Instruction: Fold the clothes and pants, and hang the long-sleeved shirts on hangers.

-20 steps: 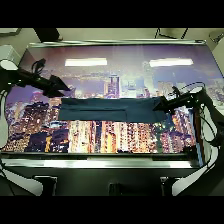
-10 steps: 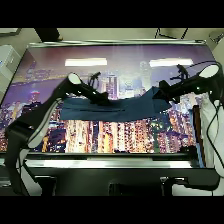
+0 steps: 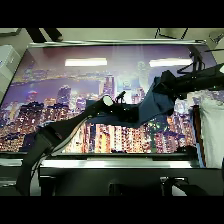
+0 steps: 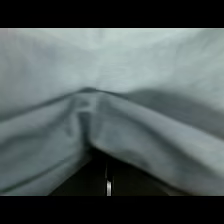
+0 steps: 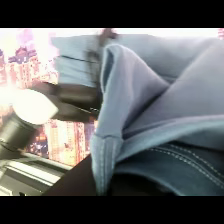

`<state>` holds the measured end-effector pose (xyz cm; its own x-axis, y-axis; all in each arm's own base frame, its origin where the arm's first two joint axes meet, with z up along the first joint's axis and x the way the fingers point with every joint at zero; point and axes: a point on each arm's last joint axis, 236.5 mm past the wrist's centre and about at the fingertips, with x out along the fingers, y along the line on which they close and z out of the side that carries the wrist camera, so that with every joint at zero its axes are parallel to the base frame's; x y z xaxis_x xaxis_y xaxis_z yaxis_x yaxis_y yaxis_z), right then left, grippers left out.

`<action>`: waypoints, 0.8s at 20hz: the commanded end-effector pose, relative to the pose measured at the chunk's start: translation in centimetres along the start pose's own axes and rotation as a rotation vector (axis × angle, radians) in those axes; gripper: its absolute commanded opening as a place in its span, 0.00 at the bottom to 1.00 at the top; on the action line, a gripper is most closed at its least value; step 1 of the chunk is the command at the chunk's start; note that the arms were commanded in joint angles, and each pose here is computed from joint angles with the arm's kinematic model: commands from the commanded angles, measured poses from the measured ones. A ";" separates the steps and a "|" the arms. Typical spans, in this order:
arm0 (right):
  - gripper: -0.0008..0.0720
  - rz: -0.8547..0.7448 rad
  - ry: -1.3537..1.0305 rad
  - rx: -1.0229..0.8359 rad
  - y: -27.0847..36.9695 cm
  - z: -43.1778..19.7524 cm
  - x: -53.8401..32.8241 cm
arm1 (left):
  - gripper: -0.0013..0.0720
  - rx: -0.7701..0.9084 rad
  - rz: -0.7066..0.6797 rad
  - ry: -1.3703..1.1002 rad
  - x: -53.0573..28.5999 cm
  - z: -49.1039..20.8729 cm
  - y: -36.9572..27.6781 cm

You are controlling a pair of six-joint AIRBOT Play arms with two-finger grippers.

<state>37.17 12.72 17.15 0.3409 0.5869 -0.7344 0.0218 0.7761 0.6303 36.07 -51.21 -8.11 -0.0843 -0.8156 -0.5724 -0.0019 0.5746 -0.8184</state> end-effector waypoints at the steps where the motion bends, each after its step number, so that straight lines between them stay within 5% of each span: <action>1: 0.07 -0.014 -0.004 0.001 0.3 -0.5 -0.5 | 0.04 -0.154 -0.163 -0.108 3.7 -0.3 -4.9; 7: 0.07 0.077 0.030 0.000 0.8 0.9 2.5 | 0.04 0.114 0.044 -0.074 -3.9 3.5 0.8; 11: 0.07 0.219 0.091 0.014 3.8 1.4 8.3 | 0.04 0.256 0.346 -0.232 -22.0 10.2 5.8; 16: 0.07 0.329 0.216 0.102 8.1 -1.9 21.1 | 0.04 0.279 0.392 -0.586 -43.9 11.6 2.2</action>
<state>42.02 25.62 10.12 0.1776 0.7977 -0.5764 -0.0112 0.5873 0.8093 51.08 -24.11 7.75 0.3639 -0.6066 -0.7068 0.2090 0.7927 -0.5727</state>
